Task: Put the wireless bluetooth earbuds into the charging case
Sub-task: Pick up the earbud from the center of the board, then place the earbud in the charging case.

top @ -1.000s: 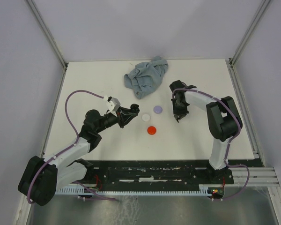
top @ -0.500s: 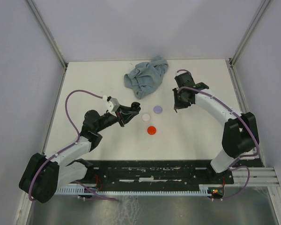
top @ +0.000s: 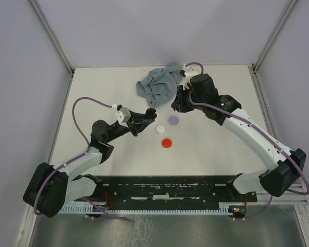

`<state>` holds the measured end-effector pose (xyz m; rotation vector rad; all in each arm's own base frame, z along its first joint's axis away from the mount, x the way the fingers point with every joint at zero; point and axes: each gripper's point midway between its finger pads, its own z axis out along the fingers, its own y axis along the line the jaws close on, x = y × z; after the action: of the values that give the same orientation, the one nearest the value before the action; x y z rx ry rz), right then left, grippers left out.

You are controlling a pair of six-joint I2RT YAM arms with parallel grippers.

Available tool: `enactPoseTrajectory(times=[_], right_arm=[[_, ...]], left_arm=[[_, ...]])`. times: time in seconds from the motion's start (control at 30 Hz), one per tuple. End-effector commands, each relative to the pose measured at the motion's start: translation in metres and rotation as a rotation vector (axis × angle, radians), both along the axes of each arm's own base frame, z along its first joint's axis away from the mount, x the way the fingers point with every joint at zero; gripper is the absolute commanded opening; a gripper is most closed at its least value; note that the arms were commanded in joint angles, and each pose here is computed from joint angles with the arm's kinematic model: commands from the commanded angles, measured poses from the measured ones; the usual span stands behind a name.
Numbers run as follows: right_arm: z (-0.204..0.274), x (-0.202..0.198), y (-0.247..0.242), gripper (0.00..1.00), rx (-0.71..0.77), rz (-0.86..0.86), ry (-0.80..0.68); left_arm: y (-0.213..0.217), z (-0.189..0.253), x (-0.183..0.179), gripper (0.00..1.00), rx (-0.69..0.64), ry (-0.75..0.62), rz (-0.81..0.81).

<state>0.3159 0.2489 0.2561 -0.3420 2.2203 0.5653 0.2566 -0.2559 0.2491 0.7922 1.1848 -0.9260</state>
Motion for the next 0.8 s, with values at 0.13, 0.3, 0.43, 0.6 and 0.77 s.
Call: enactPoseTrajectory(times=[0.13, 0.3, 0.43, 0.6, 0.77], right_arm=[[0.112, -0.031, 0.056, 0.22, 0.292, 0.207, -0.295], [0.14, -0.052, 0.075, 0.22, 0.418, 0.288, -0.384], [0.145, -0.063, 0.088, 0.22, 0.459, 0.335, -0.413], [0.139, -0.07, 0.099, 0.22, 0.466, 0.365, -0.404], [0.133, -0.073, 0.105, 0.22, 0.459, 0.384, -0.404]], left_arm=[[-0.002, 0.058, -0.006, 0.03, -0.088, -0.225, -0.029], [-0.002, 0.07, -0.009, 0.03, -0.118, -0.248, -0.041], [-0.001, 0.08, -0.012, 0.03, -0.152, -0.26, -0.046], [0.001, 0.088, -0.015, 0.03, -0.186, -0.262, -0.05], [0.002, 0.094, -0.017, 0.03, -0.208, -0.261, -0.052]])
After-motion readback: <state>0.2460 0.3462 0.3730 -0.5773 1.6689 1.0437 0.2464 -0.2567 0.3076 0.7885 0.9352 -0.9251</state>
